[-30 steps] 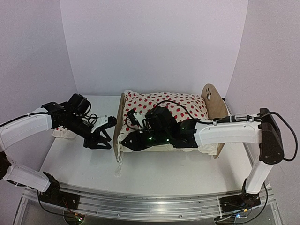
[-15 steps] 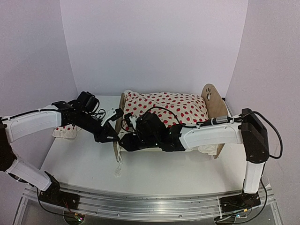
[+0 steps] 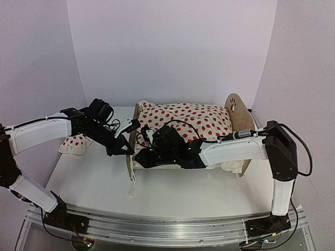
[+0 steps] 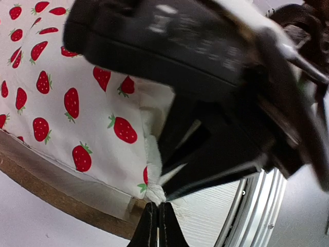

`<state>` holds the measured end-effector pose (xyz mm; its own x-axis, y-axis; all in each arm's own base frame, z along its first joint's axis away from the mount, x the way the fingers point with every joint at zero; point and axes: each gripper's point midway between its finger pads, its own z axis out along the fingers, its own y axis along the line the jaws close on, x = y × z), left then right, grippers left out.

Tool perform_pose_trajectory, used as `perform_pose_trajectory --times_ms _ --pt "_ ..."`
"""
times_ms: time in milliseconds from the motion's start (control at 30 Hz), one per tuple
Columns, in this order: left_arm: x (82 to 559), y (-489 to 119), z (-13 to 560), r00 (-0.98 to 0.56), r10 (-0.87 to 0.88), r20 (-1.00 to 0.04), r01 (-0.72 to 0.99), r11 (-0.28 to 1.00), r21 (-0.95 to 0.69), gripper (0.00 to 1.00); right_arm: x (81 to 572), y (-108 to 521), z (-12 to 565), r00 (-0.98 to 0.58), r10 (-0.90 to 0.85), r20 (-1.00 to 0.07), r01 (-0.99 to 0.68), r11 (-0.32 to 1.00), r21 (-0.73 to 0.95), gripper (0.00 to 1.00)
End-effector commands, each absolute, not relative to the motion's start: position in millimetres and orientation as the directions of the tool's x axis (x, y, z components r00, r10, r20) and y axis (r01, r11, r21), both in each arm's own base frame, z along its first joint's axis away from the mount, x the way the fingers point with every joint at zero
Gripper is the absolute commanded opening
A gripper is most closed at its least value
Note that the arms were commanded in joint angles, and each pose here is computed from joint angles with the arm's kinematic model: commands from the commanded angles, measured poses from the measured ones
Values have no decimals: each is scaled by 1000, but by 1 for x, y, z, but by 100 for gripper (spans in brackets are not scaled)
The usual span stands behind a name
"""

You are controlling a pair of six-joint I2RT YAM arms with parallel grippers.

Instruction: Set up the pet bed

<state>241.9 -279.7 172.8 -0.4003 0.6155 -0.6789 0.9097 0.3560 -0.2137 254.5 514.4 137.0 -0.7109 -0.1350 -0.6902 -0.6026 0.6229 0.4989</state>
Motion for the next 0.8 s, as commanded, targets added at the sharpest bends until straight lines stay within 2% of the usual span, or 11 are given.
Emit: perform_pose_trajectory --times_ms 0,267,333,400,500,633,767 --pt "223 -288 218 -342 560 -754 938 255 -236 0 281 495 155 -690 -60 -722 -562 673 481 19" --pt "214 -303 241 -346 504 -791 938 162 -308 0 290 461 175 -638 -96 -764 -578 715 393 26" --pt "217 -306 245 -351 491 -797 936 163 -312 0 275 461 185 -605 -162 -780 -659 651 376 29" --pt "220 -309 247 -356 484 -799 934 157 -321 0 244 469 201 -568 -240 -787 -770 492 406 31" --pt "219 -312 247 -363 480 -799 930 138 -339 0 221 473 213 -543 -257 -800 -821 362 441 32" --pt "221 -316 249 -372 467 -802 926 133 -352 0 226 483 213 -550 -197 -812 -815 340 469 34" --pt "226 -319 254 -389 451 -803 920 144 -365 0 231 497 208 -579 -159 -800 -795 329 510 29"
